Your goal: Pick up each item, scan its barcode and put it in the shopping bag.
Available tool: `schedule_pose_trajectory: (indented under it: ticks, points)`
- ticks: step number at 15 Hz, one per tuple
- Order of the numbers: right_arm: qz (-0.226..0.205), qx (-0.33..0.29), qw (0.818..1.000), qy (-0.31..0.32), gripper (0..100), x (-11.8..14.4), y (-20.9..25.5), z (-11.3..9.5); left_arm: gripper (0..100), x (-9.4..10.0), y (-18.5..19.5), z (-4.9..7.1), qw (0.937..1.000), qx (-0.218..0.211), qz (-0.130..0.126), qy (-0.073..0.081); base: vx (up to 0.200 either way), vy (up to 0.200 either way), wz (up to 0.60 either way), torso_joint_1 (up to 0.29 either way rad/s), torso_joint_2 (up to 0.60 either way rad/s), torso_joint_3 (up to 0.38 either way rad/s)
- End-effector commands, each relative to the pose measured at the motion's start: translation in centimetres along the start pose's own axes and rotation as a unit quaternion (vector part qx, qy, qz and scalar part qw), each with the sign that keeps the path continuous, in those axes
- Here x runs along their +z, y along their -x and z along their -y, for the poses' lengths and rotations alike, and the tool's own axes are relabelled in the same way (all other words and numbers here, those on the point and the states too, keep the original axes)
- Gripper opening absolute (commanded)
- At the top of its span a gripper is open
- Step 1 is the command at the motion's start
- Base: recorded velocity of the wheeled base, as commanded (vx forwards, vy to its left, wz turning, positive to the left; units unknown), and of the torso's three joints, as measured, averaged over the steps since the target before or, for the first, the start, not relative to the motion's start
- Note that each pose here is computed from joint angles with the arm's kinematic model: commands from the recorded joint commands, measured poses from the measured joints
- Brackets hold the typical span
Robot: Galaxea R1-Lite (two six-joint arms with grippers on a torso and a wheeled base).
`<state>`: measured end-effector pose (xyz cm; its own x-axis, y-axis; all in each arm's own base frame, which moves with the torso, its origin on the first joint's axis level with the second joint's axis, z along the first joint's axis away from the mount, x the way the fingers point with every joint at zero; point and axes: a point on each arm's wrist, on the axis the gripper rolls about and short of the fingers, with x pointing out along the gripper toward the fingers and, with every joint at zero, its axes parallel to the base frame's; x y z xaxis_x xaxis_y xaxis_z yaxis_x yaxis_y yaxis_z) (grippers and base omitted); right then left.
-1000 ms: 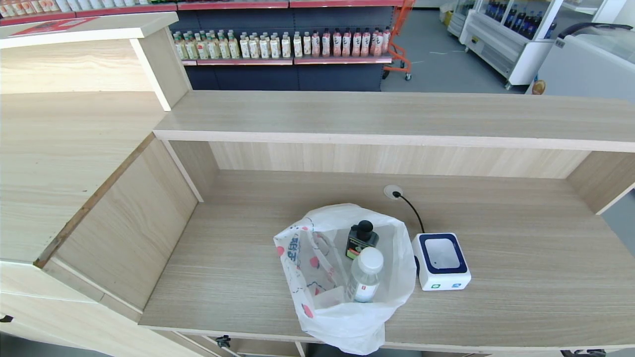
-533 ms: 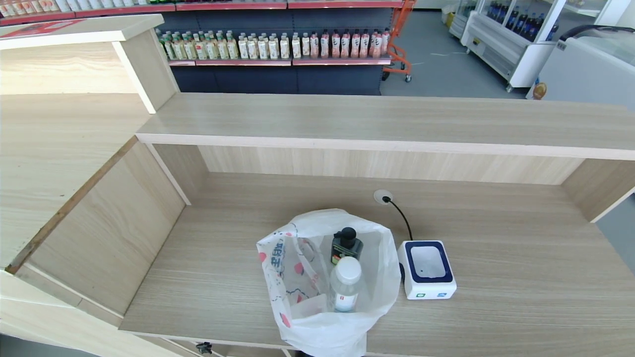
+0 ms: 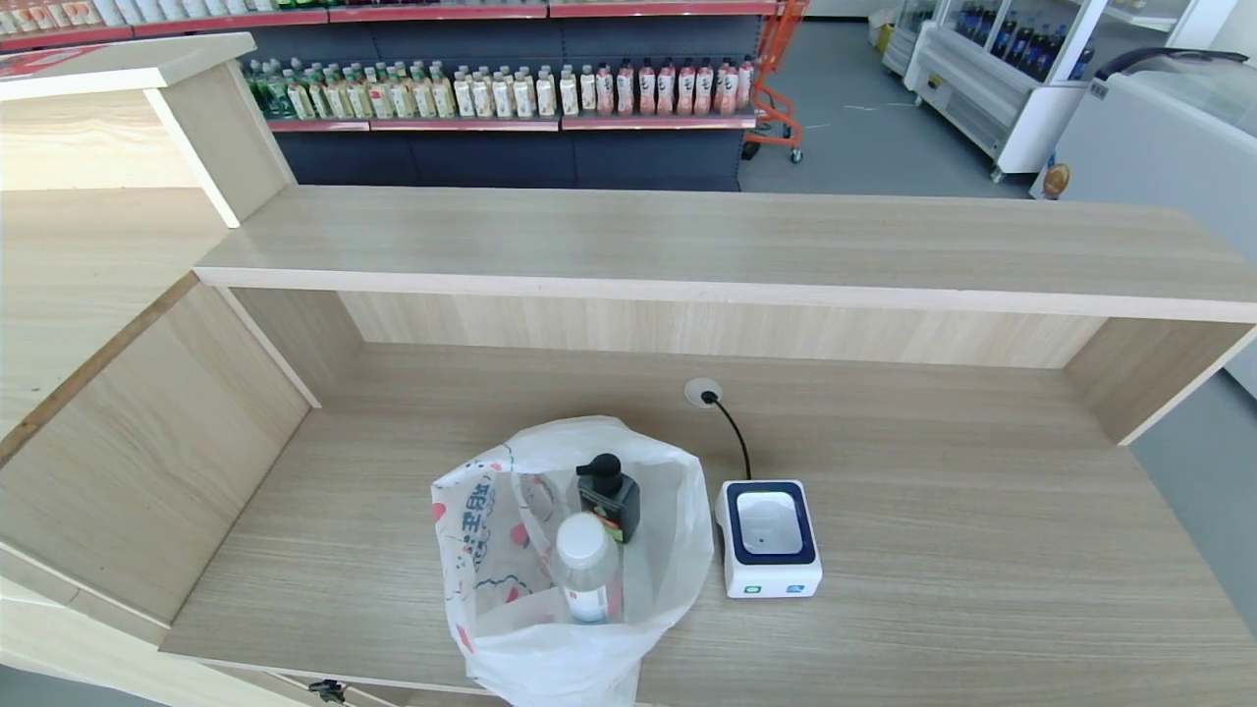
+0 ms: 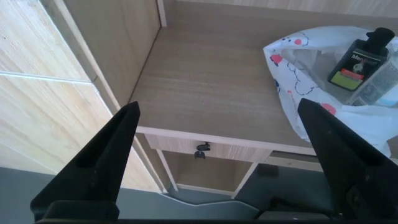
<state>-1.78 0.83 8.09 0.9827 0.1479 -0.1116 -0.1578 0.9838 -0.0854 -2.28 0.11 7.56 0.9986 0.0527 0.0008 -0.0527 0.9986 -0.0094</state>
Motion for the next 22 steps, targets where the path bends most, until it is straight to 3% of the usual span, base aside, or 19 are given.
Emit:
schedule_pose_trajectory:
  ticks: [1, 22]
  points:
    - [-0.003, 0.0, 1.0, -0.001, 100, 0.03, -0.06, 0.02, 100, 0.0, 0.0, 0.0, 1.0, 0.0, 0.0, 0.001, 0.0, -0.2, 0.0, 0.007, 0.01, 0.007]
    - [-0.002, 0.0, 1.0, -0.003, 100, 0.0, -0.06, 0.01, 100, 0.0, 0.0, -0.01, 1.0, 0.0, 0.0, 0.0, 0.0, -0.01, 0.0, 0.0, 0.0, 0.0]
